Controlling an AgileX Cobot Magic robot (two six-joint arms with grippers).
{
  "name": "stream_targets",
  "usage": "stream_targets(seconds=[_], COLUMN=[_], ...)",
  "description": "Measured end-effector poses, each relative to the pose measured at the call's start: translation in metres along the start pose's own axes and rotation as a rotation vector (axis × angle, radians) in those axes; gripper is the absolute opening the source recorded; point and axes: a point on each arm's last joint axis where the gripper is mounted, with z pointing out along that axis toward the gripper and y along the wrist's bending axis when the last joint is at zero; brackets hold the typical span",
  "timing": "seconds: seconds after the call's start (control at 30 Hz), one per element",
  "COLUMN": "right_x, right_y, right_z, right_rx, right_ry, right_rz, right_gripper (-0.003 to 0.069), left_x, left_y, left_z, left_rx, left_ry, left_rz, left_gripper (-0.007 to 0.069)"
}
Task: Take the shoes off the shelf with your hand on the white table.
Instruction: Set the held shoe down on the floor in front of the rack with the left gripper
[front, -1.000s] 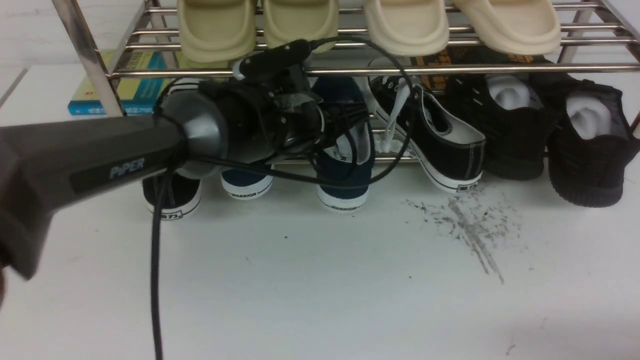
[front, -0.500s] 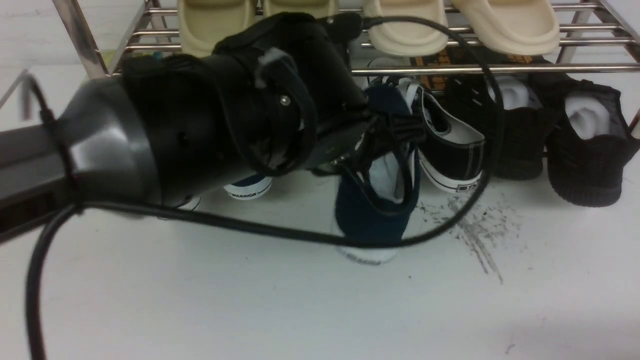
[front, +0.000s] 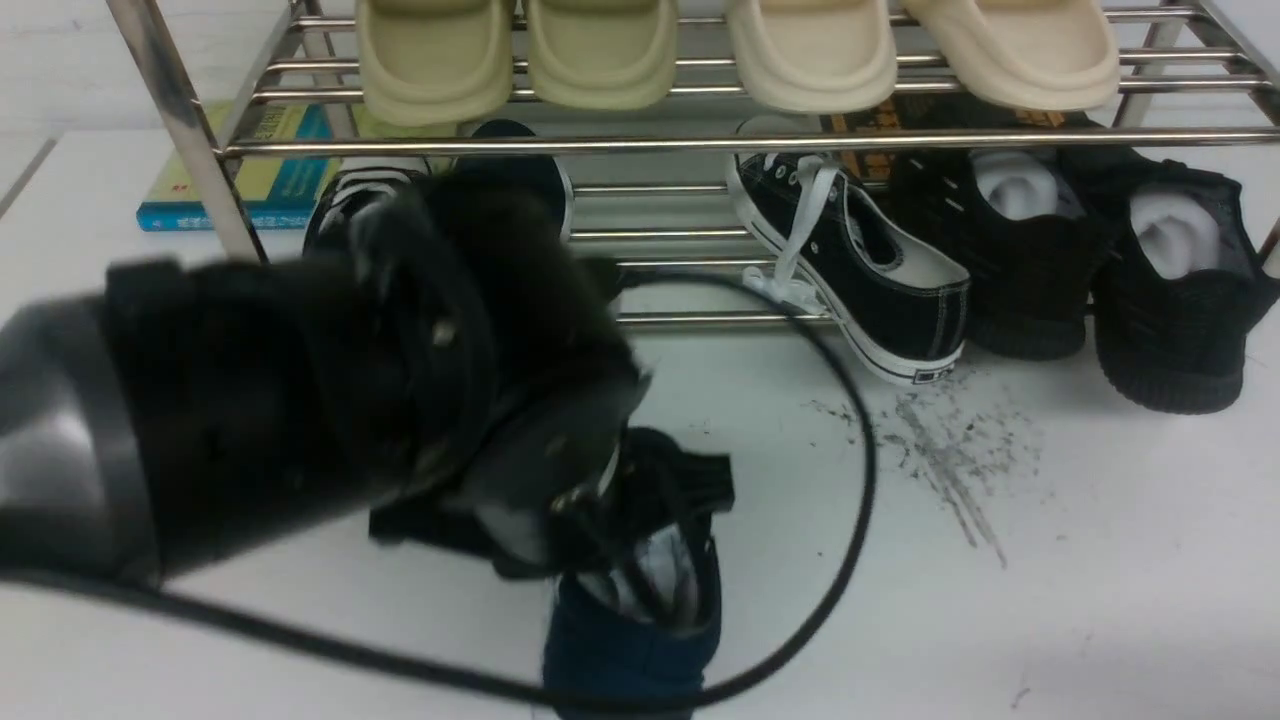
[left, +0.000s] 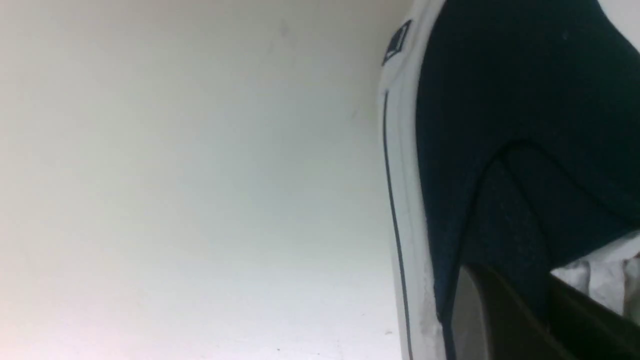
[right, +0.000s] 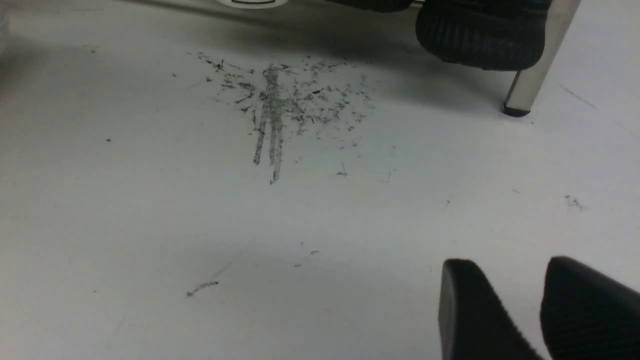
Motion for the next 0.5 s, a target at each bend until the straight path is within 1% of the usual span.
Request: stream_targets(seconds=[0.13, 0.23, 0.27, 0.37, 0.5], right_x=[0.0, 0.0, 0.0, 0.0, 0.0], right_y=[0.0, 0.0, 0.0, 0.0, 0.0], right_z=[0.0, 0.0, 0.0, 0.0, 0.0], right_rx=[0.0, 0.0, 0.0, 0.0, 0.0], right_ry=[0.0, 0.0, 0.0, 0.0, 0.0], right_rz=[0.0, 0.0, 0.0, 0.0, 0.0], right_gripper=[0.024, 0.024, 0.024, 0.024, 0.024], left_x=[0.023, 0.037, 0.04, 0.045, 0.046], left_y=[0.011, 0.013, 0.014, 0.014, 0.014], left_z=[0.031, 0.047, 0.053, 0.059, 0.061], left_rx=[0.057, 0.142, 0.166, 0.183, 0.182], left_ry=[0.013, 0.016, 0.016, 0.017, 0.015], left_rz=[-0.11, -0.185, -0.192, -0.186, -0.174], left_gripper=[0.0042, 0.0042, 0.0043, 0.0043, 0.0046])
